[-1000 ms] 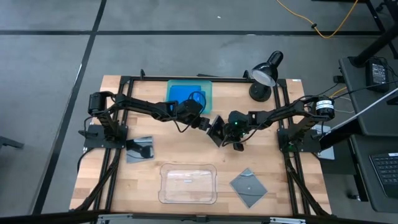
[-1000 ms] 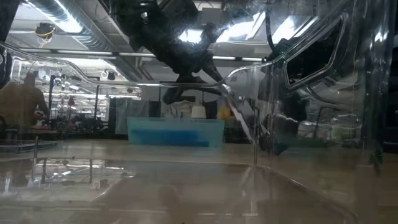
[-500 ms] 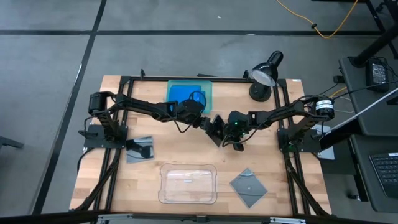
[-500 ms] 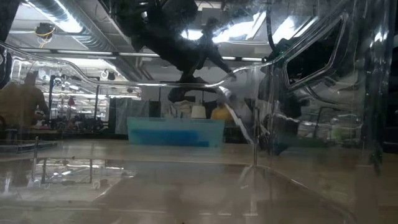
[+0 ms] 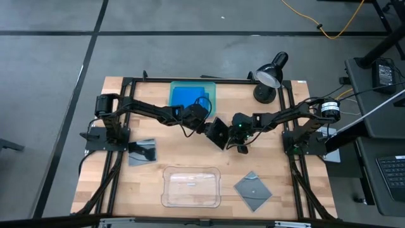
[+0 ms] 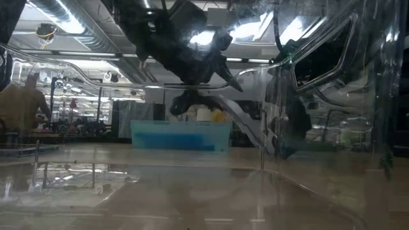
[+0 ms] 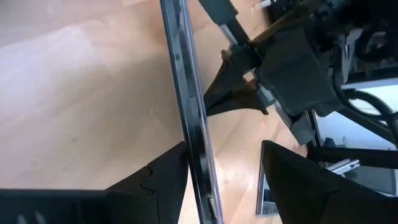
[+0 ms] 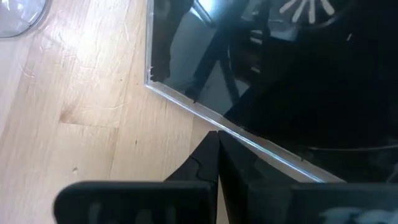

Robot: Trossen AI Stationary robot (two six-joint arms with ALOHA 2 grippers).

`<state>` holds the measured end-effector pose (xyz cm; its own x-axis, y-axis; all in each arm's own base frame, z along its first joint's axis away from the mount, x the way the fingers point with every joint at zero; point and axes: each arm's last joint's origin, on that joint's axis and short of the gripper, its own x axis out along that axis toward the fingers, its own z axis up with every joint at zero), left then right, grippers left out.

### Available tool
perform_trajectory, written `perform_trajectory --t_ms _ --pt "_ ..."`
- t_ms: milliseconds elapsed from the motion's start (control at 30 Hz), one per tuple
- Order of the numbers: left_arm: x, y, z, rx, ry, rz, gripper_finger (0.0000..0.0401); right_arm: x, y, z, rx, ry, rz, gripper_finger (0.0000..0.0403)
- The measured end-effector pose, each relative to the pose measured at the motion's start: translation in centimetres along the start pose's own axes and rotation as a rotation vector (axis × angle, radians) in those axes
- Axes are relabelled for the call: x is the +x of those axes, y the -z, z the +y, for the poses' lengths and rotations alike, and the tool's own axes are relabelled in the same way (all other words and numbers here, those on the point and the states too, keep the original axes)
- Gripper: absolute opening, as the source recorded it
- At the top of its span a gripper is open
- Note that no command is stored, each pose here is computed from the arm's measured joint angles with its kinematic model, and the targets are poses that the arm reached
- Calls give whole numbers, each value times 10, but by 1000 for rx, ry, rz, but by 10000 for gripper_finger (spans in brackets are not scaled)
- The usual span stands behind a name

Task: Pick & place jewel cases by type
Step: Put the top black cd case into the transparent bin

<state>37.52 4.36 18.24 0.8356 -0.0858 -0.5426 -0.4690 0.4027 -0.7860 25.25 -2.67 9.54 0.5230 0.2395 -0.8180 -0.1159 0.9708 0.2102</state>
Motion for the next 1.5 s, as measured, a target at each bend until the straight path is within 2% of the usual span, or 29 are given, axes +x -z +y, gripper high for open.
perform_trajectory --t_ms 200,567,867,1033,1167,1300,1400,1500 --pt "2 0 2 3 -15 -15 160 0 0 0 -1 -1 0 10" --pt "1 -4 8 7 -73 -59 20 -2 -1 1 -5 -10 -7 10" --pt "-1 -6 7 18 -82 -86 25 -23 -2 8 -9 2 -12 9" --pt "-21 -12 -10 129 -38 -138 18 -42 -8 13 -35 25 -54 9" --pt "-50 -14 -33 240 -6 -229 18 -57 -15 16 -76 69 -128 9" --pt "-86 -9 -55 407 -22 -305 18 -72 -22 19 -118 104 -221 9" --pt "-115 1 -71 579 -24 -353 18 -86 -29 23 -143 115 -316 9" --pt "-143 13 -86 696 -13 -402 18 -101 -36 27 -126 118 -428 9"
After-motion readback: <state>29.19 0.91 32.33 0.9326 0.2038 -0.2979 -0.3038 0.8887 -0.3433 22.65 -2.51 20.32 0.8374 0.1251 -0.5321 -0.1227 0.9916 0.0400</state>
